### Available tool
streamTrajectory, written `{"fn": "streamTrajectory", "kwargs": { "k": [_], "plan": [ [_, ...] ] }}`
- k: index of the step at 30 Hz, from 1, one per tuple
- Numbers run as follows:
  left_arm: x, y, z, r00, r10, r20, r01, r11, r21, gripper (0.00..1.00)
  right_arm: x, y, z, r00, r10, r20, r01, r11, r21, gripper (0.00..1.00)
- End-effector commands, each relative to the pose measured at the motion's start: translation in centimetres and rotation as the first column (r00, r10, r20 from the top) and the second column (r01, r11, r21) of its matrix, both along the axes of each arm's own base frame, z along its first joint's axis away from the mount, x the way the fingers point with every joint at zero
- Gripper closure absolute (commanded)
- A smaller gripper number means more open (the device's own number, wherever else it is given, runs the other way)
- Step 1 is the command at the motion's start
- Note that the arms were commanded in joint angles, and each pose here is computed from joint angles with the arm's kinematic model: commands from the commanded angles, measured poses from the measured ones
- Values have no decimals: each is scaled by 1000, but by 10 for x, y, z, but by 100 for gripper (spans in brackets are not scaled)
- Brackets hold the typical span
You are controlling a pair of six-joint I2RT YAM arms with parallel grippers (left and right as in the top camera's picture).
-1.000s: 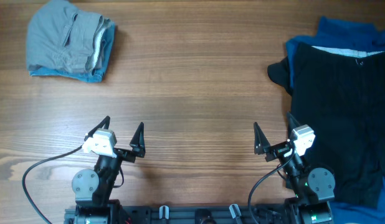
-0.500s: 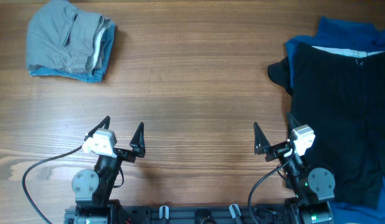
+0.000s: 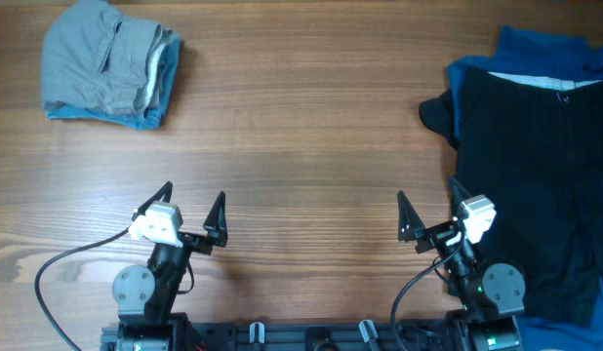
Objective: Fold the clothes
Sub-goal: 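Reach both grippers toward the black garment on the right pile, then grasp the black shorts with the right gripper and drag them to table center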
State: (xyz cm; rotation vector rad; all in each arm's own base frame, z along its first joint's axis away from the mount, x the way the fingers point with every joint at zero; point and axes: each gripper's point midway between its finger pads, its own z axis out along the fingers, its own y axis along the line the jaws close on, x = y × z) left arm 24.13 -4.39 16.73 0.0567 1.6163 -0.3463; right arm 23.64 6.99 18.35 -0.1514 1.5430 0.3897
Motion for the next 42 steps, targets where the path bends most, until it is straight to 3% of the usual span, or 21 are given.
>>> {"fn": "streamTrajectory", "kwargs": {
  "k": [1,4,6,9,12,14,16,19,21,22,23,27,29,31,33,37,42],
  "plan": [
    [-4,-2,45,985,-10,175,12,1000,-9,0,-4,3,29,996,21,91,-25,999,41,0],
    [-21,12,120,920,71,385,-63,997,-34,0,-15,0,78,990,16,141,-23,999,49,0],
    [-22,18,141,924,109,366,-101,994,-42,0,-13,-2,90,1000,7,28,-8,999,38,0],
    [-6,19,148,978,112,177,-110,994,-22,0,4,1,88,968,7,-251,15,996,87,0],
    [19,20,143,990,119,-70,-119,993,7,0,32,6,78,852,-5,-524,44,997,62,0],
    [34,20,136,966,119,-229,-116,993,27,0,55,10,68,737,-21,-676,29,1000,1,0],
    [50,19,126,915,115,-388,-106,993,44,0,79,30,71,668,55,-742,-109,994,-25,0],
    [69,7,110,835,47,-549,-40,999,23,0,118,45,79,626,102,-773,-241,968,-68,0],
    [76,-1,95,780,1,-625,-5,1000,-4,0,157,17,72,624,-48,-780,-109,983,-147,0],
    [79,-2,89,766,-4,-643,-1,1000,-8,0,173,-6,60,587,-138,-798,-1,985,-171,0],
    [82,-3,83,752,-12,-659,5,1000,-13,0,191,-42,36,504,-250,-827,151,968,-201,5],
    [84,-8,86,761,-44,-647,28,999,-35,0,224,-131,-43,289,-366,-885,446,869,-213,25],
    [85,-9,88,767,-51,-640,33,999,-40,0,239,-157,-86,247,-358,-900,479,853,-208,24],
    [88,-9,91,774,-50,-632,21,998,-52,0,252,-174,-124,227,-365,-903,500,839,-213,20],
    [90,-9,91,777,-50,-627,22,998,-53,0,266,-180,-138,253,-372,-893,511,835,-203,17],
    [93,-9,87,768,-50,-638,20,998,-55,0,291,-182,-156,320,-378,-869,519,837,-173,23],
    [94,-9,84,757,-50,-651,3,997,-72,0,290,-183,-169,297,-397,-868,520,830,-202,32]
  ]
}}
